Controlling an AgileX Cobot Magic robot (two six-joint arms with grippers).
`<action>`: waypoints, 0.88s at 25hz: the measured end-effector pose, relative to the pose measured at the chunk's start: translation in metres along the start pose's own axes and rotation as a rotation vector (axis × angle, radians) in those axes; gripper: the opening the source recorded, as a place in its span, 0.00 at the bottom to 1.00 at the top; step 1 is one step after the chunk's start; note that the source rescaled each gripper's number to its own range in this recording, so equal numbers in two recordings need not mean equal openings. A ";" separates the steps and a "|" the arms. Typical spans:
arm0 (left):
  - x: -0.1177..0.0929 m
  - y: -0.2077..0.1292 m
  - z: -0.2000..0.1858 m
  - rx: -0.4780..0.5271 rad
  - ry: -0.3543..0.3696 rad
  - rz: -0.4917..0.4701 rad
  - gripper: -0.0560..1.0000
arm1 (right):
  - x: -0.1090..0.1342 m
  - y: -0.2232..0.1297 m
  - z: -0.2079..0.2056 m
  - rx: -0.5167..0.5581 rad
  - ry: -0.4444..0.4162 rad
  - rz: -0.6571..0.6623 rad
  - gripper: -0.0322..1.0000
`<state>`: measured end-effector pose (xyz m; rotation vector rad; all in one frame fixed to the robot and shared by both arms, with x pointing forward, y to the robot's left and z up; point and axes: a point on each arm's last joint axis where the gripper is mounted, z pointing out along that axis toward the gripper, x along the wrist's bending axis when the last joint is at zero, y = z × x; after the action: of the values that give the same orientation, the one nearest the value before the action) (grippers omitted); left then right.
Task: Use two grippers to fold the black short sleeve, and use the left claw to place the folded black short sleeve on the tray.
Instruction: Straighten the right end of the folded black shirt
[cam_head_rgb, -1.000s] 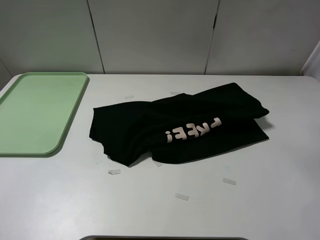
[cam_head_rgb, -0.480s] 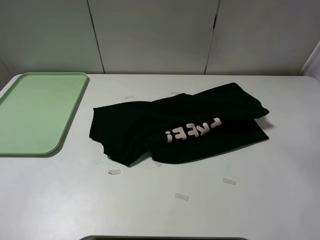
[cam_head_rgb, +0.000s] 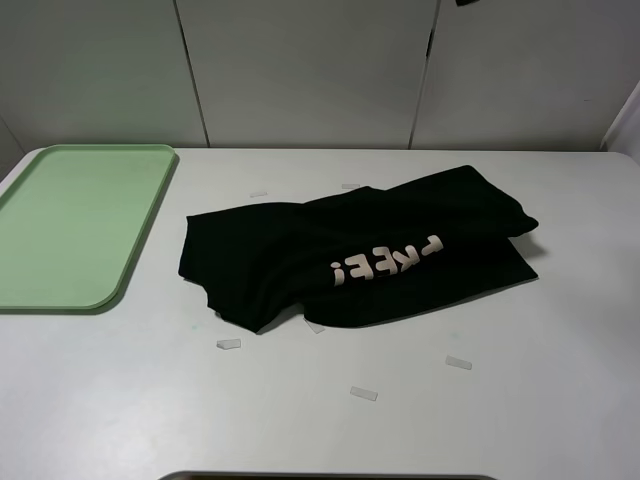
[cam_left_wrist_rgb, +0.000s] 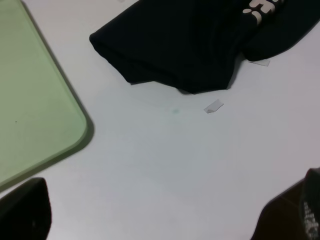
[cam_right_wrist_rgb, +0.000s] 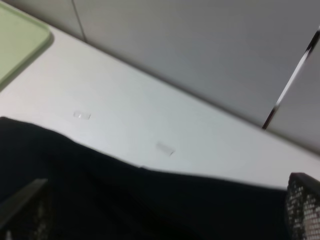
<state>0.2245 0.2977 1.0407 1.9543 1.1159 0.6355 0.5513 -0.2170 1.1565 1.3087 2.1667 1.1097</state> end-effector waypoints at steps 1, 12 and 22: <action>0.000 0.000 0.000 0.000 0.001 0.000 1.00 | -0.002 -0.002 0.007 0.021 0.005 0.024 1.00; 0.000 0.000 0.000 0.001 0.002 0.000 1.00 | -0.020 -0.031 0.082 0.212 0.061 0.155 1.00; 0.000 0.000 0.000 0.001 0.002 0.000 1.00 | -0.025 -0.075 0.138 0.483 0.174 0.248 1.00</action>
<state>0.2247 0.2979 1.0404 1.9553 1.1181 0.6374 0.6113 -0.1979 1.0107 1.7833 2.5631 0.8342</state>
